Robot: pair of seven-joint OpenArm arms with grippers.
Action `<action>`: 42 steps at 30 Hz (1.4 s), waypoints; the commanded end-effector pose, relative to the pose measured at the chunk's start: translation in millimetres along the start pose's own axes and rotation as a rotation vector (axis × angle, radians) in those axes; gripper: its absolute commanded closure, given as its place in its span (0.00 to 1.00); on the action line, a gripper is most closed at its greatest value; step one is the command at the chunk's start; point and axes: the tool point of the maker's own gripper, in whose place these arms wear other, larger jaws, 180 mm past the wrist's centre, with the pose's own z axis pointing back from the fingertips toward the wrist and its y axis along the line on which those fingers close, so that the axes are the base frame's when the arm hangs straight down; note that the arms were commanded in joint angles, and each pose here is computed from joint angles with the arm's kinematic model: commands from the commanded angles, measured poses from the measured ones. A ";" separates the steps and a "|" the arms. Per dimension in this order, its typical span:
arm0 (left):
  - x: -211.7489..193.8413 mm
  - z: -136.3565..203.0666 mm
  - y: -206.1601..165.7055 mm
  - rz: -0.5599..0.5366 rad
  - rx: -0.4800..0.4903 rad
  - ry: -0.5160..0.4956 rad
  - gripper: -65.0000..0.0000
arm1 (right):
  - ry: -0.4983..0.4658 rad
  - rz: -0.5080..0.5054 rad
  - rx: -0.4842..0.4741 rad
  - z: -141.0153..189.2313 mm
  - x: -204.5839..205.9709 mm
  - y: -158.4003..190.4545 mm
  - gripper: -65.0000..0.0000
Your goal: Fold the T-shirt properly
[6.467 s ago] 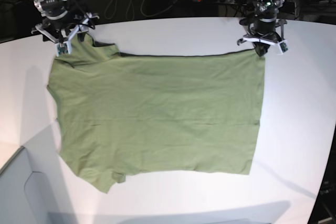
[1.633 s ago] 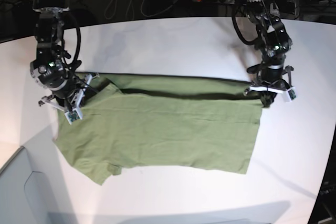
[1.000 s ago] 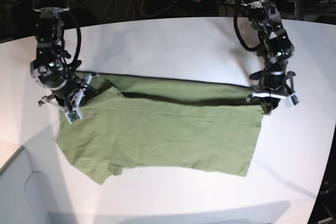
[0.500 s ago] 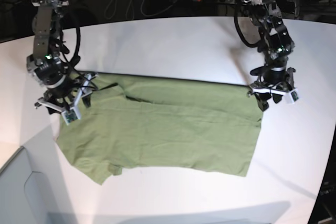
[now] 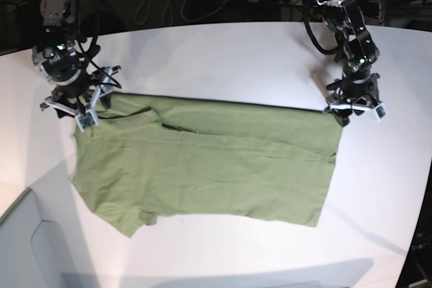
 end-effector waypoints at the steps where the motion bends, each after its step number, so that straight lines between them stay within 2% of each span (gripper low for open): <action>1: 18.5 -0.5 -4.0 -0.004 -0.012 -0.054 0.52 | -0.028 0.023 -0.005 4.3 6.9 -3.6 0.47; 14: 26.3 -4.6 -11.6 0.004 -0.027 -0.069 0.55 | -0.008 0.000 -0.060 19.6 -7.8 -19.4 0.47; 16: 19.8 -8.1 -9.8 0.012 -0.023 -0.050 0.64 | 0.006 0.000 -0.060 17.8 -12.4 -21.2 0.47; 22: 3.2 -12.4 -3.5 0.024 -0.008 -0.006 1.00 | 0.040 -0.049 -0.092 9.5 -24.3 -40.0 0.47; 30: 2.3 -10.0 -3.4 0.023 -0.009 -0.007 1.00 | 0.114 -0.092 -0.082 -14.3 -45.1 -53.8 0.47; 37: 0.9 0.6 3.5 0.006 0.002 -0.013 1.00 | 0.181 -0.126 -0.055 -25.5 -69.4 -49.7 0.47; 42: 4.1 18.6 6.7 -0.028 0.003 -0.035 1.00 | 0.208 -0.096 -0.010 -27.1 -79.7 -42.3 0.50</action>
